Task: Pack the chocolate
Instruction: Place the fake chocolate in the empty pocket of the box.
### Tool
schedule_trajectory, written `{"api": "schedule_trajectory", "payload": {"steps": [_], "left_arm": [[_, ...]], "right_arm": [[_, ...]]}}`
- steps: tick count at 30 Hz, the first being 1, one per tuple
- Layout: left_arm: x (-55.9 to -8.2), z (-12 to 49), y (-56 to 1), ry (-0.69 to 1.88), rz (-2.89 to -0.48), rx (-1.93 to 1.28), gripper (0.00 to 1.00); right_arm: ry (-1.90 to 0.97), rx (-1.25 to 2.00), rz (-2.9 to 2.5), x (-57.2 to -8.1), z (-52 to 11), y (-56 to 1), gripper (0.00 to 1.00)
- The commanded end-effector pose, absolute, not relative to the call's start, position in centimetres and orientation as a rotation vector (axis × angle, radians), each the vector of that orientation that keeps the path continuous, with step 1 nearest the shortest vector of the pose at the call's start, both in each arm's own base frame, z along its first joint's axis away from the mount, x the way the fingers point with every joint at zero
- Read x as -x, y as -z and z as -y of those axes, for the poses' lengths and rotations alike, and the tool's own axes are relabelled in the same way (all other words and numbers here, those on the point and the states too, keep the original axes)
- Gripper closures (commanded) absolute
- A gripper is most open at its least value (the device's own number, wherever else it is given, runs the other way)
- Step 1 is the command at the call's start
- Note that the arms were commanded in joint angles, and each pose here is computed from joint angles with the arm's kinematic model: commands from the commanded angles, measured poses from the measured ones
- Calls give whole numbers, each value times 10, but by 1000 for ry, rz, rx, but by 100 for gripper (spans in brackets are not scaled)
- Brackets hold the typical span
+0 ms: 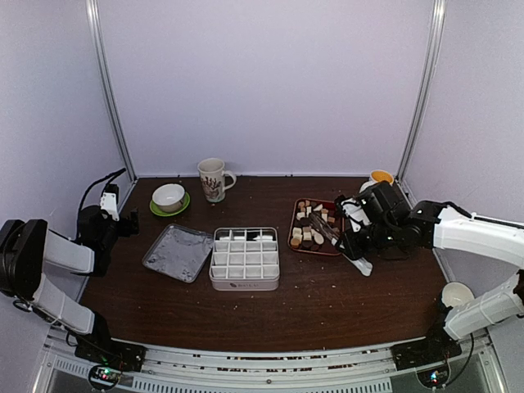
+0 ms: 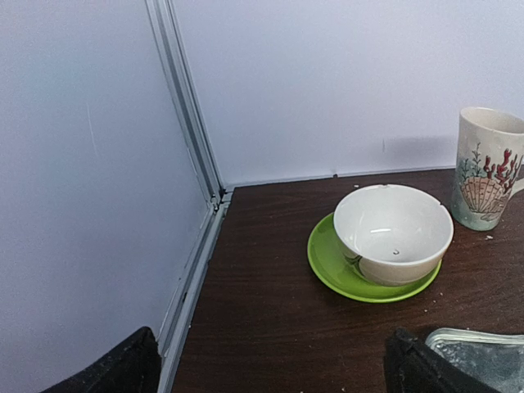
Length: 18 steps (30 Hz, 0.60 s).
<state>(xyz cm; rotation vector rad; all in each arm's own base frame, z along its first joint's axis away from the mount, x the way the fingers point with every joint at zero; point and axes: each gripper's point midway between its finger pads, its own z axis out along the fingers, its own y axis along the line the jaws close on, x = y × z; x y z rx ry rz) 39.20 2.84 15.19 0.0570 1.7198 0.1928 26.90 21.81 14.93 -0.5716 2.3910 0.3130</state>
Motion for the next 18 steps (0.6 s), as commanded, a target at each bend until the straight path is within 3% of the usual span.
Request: {"api": "schedule_trajectory", "payload": {"steps": [1, 18], "left_arm": [[-393, -30, -163, -201, -1668, -65, 2], [-393, -30, -163, -201, -1667, -65, 2]], "right_arm": [[-275, 506, -2419, -260, -198, -146, 71], [-218, 441, -2509, -258, -181, -119, 71]]}}
